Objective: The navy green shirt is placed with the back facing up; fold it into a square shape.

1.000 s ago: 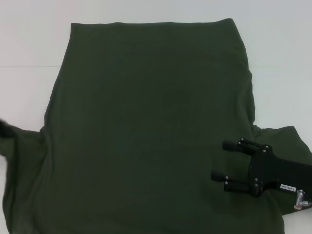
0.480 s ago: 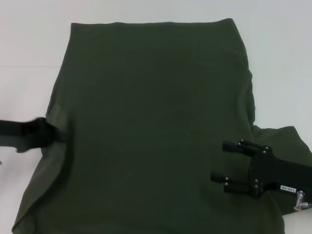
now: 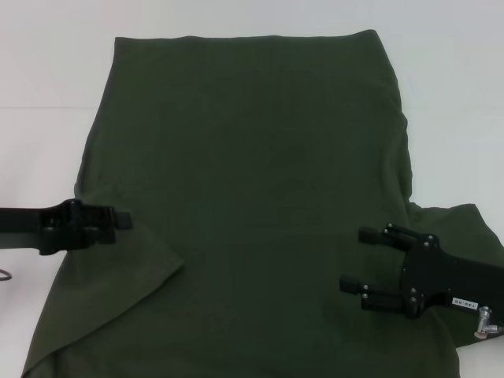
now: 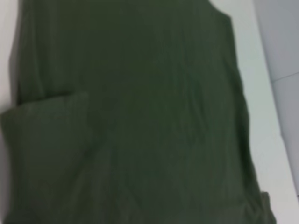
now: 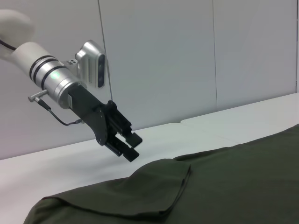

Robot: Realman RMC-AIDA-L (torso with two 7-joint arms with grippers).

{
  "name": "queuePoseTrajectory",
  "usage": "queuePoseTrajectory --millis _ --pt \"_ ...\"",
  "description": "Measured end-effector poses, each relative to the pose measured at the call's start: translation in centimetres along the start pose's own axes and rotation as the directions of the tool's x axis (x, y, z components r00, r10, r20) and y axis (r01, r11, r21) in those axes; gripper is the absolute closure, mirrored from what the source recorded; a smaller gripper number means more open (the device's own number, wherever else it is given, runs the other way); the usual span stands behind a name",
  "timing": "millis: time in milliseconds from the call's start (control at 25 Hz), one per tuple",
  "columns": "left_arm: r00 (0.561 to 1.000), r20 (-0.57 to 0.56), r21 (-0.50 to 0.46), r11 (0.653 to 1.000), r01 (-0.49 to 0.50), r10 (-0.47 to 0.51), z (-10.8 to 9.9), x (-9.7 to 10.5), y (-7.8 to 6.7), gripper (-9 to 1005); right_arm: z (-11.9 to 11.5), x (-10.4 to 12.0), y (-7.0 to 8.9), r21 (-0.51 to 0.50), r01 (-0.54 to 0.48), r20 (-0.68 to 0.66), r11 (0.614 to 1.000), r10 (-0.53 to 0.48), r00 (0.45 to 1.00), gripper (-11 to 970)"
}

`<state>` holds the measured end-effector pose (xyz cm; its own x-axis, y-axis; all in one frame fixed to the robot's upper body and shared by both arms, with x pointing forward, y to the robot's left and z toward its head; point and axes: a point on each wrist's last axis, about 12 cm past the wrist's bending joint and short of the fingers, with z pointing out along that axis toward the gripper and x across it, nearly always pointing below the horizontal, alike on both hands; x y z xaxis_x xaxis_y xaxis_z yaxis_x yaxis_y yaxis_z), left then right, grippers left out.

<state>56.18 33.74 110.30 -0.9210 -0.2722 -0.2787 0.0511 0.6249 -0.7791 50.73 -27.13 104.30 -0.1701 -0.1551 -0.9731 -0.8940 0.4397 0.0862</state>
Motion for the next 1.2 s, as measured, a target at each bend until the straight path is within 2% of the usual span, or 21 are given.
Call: queuePoseTrajectory --millis 160,280,320,440,560,640,720,840,880,960,1080,1200 --pt "0.989 0.041 0.066 0.987 -0.148 0.145 -1.3 0.6 0.3 571 0.0 0.0 0.0 0.0 0.0 0.0 1.0 0.0 1.0 75" --pt "0.943 0.093 0.135 0.935 -0.329 0.319 -2.2 1.7 0.3 442 -0.1 0.1 0.1 0.002 -0.003 0.0 1.0 0.003 1.0 75" --pt "0.921 0.115 0.154 0.909 -0.387 0.372 -2.3 2.0 0.2 399 -0.1 0.1 0.1 0.002 -0.004 0.0 1.0 0.004 1.0 75" --pt "0.839 0.186 0.177 0.823 -0.54 0.511 -2.6 3.6 0.5 167 -0.2 0.2 0.1 0.006 -0.005 -0.002 1.0 0.005 1.0 75" --pt "0.753 0.224 0.146 0.742 -0.654 0.619 -2.6 5.3 1.3 151 -0.4 0.4 0.1 0.017 -0.006 -0.008 1.0 0.006 1.0 76" --pt "0.66 0.224 0.137 0.648 -0.75 0.717 -2.6 6.5 1.7 140 -0.6 0.6 0.1 0.024 -0.008 -0.011 1.0 0.008 1.0 76" --pt "0.579 0.229 0.124 0.567 -0.814 0.782 -2.7 7.6 2.0 129 -0.6 0.7 0.1 0.03 -0.009 -0.014 1.0 0.01 1.0 76" --pt "0.497 0.221 0.075 0.493 -0.867 0.839 -2.5 9.1 2.6 113 -0.8 0.9 0.2 0.039 -0.014 -0.02 0.999 0.015 1.0 76" --pt "0.477 0.212 0.056 0.477 -0.877 0.853 -2.4 9.4 2.8 108 -0.9 1.0 0.2 0.042 -0.017 -0.021 0.999 0.017 1.0 76" --pt "0.467 0.196 0.027 0.471 -0.882 0.862 -2.3 9.9 3.3 108 -1.0 1.1 0.3 0.048 -0.021 -0.021 0.999 0.022 1.0 76" --pt "0.474 0.184 0.017 0.479 -0.878 0.861 -2.3 10.0 3.5 108 -1.4 1.1 0.3 0.06 -0.054 -0.014 0.997 0.055 0.998 76" --pt "0.481 0.183 0.025 0.485 -0.874 0.858 -2.5 10.0 3.6 109 -2.5 0.5 -0.4 0.078 -0.151 -0.004 0.985 0.152 0.988 76"
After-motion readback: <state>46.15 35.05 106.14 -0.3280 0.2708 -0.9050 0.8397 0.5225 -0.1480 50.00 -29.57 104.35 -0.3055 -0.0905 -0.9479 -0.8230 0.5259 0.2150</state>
